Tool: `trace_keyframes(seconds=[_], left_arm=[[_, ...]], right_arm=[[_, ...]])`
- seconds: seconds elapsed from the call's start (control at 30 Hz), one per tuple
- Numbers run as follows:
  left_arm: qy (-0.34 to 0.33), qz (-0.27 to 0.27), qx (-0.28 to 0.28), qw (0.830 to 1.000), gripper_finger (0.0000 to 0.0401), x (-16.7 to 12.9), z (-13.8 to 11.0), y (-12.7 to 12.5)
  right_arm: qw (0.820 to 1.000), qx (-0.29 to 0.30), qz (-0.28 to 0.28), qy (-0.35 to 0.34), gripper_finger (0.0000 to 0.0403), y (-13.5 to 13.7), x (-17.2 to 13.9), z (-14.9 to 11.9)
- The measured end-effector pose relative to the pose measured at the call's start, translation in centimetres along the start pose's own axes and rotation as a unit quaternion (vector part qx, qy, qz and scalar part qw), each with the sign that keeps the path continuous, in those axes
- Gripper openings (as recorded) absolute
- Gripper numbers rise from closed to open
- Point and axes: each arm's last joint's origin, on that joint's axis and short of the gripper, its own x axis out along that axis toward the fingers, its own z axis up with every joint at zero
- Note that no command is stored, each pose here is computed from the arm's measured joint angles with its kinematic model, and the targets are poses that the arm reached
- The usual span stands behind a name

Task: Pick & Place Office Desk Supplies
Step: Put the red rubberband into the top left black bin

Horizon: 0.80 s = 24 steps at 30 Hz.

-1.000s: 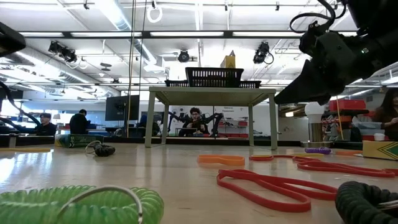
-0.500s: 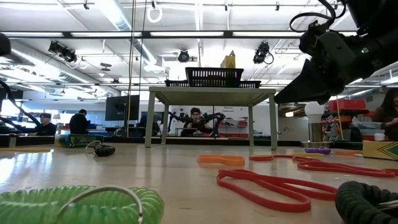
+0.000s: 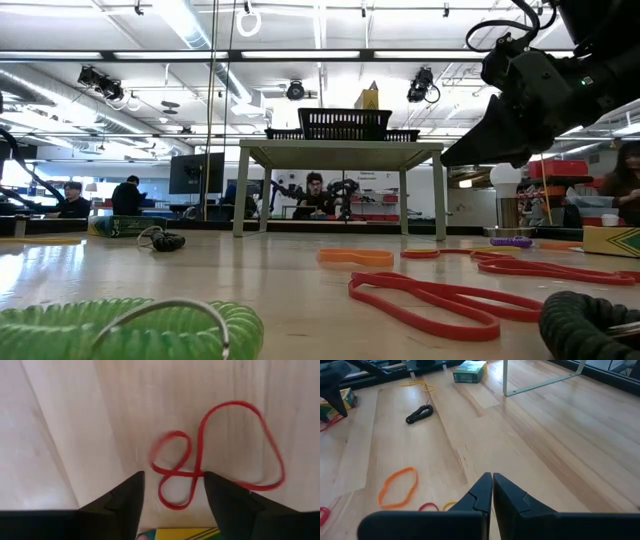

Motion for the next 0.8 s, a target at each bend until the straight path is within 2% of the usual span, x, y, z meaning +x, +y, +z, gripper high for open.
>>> trace_keyframes(seconds=[0.1, 0.37, 0.47, 0.57, 0.8], left_arm=[[0.002, -0.003, 0.0, 1.0, 0.0168, 0.0, 0.0, 0.0], [0.004, -0.013, 0.011, 1.0, 0.0015, 0.1, 0.0, -0.2], [0.005, -0.012, 0.023, 1.0, 0.0007, -0.1, 0.0, -0.2], [-0.006, 0.017, 0.033, 0.999, 0.0005, -1.0, 0.1, 0.2], [-0.083, 0.037, 0.017, 0.996, 0.0005, -5.1, 0.1, 1.6]], right_arm=[[1.0, 0.0, 0.0, 0.0, 0.0023, 0.0, 0.0, 0.0], [1.0, 0.0, 0.001, 0.001, 0.0023, 0.0, 0.0, 0.0], [1.0, 0.0, 0.001, 0.001, 0.0023, 0.0, 0.0, 0.0], [1.0, 0.0, 0.001, 0.001, 0.0023, 0.0, 0.0, 0.0], [1.0, 0.0, -0.001, 0.0, 0.0023, 0.0, 0.0, 0.0]])
